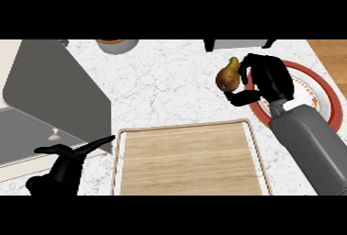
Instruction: Pick the pear from the tray and place it in the plate
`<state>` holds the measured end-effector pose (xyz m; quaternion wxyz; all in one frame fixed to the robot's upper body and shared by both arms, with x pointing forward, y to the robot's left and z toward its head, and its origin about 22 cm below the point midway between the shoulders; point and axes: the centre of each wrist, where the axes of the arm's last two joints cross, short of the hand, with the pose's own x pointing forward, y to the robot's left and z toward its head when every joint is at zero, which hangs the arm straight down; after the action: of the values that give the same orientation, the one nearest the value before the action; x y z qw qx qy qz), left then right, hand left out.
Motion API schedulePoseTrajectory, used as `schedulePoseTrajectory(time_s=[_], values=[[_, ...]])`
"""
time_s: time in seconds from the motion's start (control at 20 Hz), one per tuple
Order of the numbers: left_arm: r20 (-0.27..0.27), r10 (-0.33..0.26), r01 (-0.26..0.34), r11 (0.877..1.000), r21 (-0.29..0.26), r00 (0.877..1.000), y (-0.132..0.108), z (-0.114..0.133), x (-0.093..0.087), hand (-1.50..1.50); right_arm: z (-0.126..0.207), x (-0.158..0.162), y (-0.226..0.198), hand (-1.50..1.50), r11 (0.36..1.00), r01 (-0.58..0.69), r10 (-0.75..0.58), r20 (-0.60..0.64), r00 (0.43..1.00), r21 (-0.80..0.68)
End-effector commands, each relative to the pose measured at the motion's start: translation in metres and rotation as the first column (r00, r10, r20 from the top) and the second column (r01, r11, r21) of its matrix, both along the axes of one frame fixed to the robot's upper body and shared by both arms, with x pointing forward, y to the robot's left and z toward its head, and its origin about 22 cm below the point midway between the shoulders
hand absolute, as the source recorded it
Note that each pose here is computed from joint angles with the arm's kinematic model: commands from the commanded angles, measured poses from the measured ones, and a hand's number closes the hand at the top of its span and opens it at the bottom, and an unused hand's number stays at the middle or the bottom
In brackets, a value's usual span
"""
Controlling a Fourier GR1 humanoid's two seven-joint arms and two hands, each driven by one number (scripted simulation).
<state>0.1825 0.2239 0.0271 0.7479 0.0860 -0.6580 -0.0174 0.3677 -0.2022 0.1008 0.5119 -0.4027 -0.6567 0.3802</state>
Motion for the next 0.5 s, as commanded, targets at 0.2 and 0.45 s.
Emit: schedulePoseTrajectory(time_s=[0.2, 0.45], values=[[-0.140, 0.101, -0.100, 0.995, 0.016, 0.985, 0.025, -0.019, 0.021, 0.00, 0.035, -0.015, -0.042, 1.50, 0.961, 0.263, -0.273, 0.137, 0.952, 0.086], [-0.137, 0.083, -0.079, 0.996, 0.031, 0.987, 0.018, -0.024, 0.029, 0.00, 0.023, -0.021, -0.063, 1.50, 0.933, 0.339, -0.350, 0.092, 0.932, 0.120]])
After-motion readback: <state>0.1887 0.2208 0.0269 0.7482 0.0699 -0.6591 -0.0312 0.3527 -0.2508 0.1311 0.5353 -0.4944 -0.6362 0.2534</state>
